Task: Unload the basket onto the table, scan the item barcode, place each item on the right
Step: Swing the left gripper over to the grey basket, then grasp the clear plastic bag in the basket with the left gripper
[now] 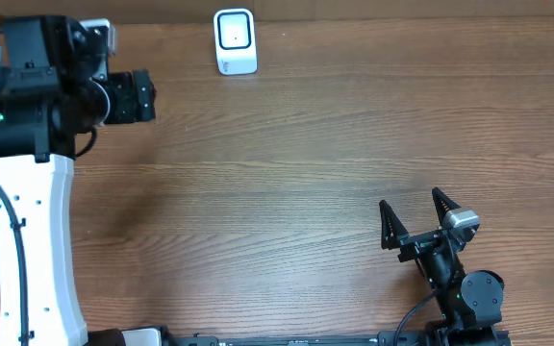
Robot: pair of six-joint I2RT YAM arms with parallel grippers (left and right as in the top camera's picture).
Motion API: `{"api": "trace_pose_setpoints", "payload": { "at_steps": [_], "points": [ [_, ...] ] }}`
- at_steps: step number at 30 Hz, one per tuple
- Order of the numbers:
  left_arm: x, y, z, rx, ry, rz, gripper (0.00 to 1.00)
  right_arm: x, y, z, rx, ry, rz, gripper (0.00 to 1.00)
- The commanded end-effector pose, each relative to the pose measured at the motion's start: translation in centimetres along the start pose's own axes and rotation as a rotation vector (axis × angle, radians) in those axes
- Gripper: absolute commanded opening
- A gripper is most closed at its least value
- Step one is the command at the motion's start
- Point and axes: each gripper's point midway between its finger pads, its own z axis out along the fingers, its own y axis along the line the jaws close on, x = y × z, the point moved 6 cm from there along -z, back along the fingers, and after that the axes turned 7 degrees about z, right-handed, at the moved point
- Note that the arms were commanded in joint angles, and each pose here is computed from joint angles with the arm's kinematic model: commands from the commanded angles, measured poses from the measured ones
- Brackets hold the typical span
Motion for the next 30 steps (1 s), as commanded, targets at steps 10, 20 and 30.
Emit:
{"api": "trace_pose_setpoints", "payload": {
  "at_steps": [10,20,30],
  "points": [
    [-0.9,7.8,-8.7,-0.274,-0.118,-0.186,0.82,0.3,-0.1,0.0,0.002,0.001,-0.001,1.00],
    [5.3,20.3,-12.8,-0.546,-0.142,-0.662,0.86,0.3,-0.1,0.0,0.002,0.001,-0.001,1.00],
    [8.9,29.3,-3.7,-0.524,0.048,-0.831,0.98,0.3,-0.1,0.0,0.002,0.001,-0.001,1.00]
  ]
}}
